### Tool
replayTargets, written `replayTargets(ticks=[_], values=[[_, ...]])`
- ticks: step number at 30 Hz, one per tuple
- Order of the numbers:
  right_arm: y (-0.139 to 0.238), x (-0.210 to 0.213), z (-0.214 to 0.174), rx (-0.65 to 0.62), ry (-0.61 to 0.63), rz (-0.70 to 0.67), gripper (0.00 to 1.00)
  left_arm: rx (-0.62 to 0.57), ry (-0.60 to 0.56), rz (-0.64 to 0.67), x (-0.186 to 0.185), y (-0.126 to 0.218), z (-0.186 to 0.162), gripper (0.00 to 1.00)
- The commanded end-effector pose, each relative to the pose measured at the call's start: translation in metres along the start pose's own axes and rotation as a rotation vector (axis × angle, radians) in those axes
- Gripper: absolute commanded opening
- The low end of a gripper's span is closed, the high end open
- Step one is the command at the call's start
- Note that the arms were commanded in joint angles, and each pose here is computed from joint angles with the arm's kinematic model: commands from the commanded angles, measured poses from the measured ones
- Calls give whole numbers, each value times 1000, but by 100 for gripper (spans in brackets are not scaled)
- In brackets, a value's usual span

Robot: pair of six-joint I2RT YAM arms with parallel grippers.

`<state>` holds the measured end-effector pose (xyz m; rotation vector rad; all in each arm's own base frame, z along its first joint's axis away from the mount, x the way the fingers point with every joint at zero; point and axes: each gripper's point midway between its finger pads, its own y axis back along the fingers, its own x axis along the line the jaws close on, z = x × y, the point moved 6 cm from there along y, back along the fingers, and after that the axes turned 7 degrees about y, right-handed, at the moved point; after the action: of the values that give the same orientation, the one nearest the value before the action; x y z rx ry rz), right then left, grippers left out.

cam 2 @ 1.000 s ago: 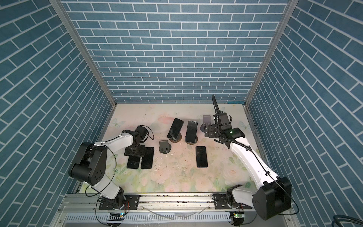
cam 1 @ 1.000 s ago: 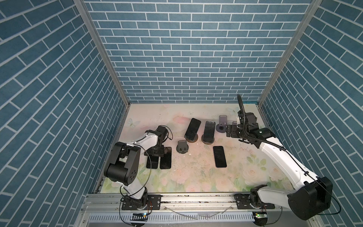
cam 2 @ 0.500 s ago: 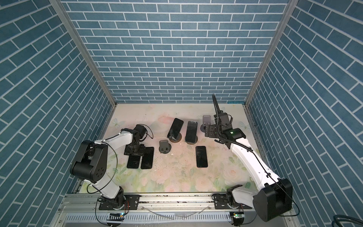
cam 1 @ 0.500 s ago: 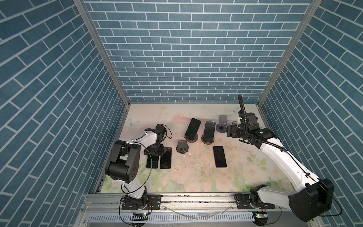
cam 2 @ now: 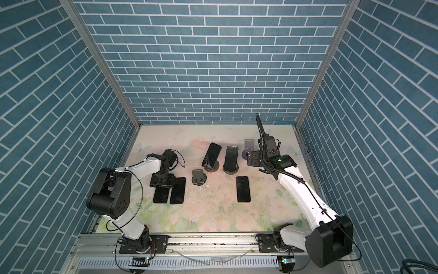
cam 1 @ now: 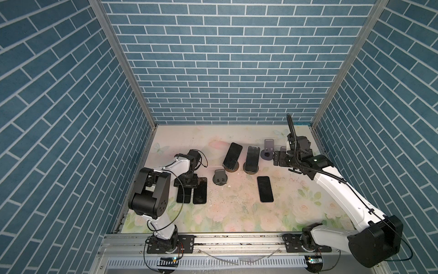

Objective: Remove the phone from the phone stand
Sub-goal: 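Lower the teal-edged phone flat beside the laid black phone, open left gripper, then reach the right gripper down to the emptied stand while left gripper hovers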

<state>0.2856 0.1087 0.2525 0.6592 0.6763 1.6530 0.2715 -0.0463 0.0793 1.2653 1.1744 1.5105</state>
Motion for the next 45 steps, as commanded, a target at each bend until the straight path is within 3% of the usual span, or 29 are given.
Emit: replayTargets(ticks=[1,8,22,39,45], values=[[13,2,15,-45,-21,-3,92,50,-5,23,0,-17,-5,73],[15,1,15,-49,-20,-4,92,43,12,41,3,-16,-5,80],[18,7,11,-36,-12,20,92,16,26,29,3,-10,-3,84],[4,55,3,5,60,116,92,-185,76,-137,10,57,-3,85],[-8,91,-2,42,123,168,92,-329,87,-283,9,85,-10,87]])
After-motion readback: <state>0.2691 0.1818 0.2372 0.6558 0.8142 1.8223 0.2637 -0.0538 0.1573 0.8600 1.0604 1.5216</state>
